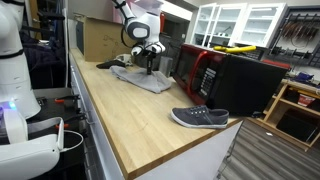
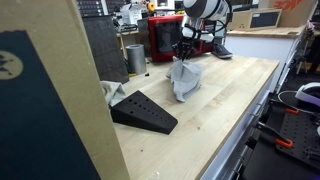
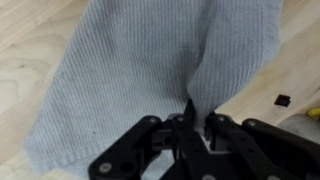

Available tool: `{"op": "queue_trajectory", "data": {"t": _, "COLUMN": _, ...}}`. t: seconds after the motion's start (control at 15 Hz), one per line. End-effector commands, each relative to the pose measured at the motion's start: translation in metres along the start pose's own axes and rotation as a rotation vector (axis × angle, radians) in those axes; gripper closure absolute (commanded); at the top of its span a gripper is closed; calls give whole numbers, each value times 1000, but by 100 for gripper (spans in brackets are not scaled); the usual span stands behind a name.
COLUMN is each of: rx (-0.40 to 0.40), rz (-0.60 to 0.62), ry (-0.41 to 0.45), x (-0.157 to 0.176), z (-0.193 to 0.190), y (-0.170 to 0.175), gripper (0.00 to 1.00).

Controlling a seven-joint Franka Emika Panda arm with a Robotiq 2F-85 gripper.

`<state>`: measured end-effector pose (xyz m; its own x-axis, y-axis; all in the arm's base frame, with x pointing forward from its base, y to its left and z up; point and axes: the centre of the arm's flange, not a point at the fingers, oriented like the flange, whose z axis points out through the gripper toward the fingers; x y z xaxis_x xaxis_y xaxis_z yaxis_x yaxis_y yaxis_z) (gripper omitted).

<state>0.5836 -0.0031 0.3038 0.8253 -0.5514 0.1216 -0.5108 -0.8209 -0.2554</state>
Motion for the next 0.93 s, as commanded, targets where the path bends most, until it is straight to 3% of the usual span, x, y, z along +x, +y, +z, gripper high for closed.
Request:
{"op": "queue_trajectory", "data": {"t": 0.0, "rx": 22, "rz": 1, "ry": 31, "x": 7, "z": -10, "y": -13, "gripper": 63}}
{"op": "queue_trajectory", "data": {"t": 0.07, "rx": 22, "rz": -1, "ry": 31, "x": 6, "z": -12, "y": -13, "gripper": 86}}
{"op": "queue_trajectory", "data": {"t": 0.13, "rx": 22, "rz": -2, "ry": 24, "x": 4, "z": -11, "y": -10, "gripper": 94}}
{"op": "queue_trajectory", "data": {"t": 0.27, "rx": 18, "rz": 5, "ry": 15, "x": 1, "z": -11, "y": -4, "gripper": 100}}
{"op": "queue_trajectory", "data": {"t": 0.53, "rx": 24, "rz": 39, "ry": 3, "x": -4, "z": -18, "y": 6, "gripper": 99}}
{"op": "queue_trajectory", "data": {"t": 0.87, "rx": 38, "rz": 37, "ry": -68, "x": -25, "z": -58, "y": 38, "gripper": 99}}
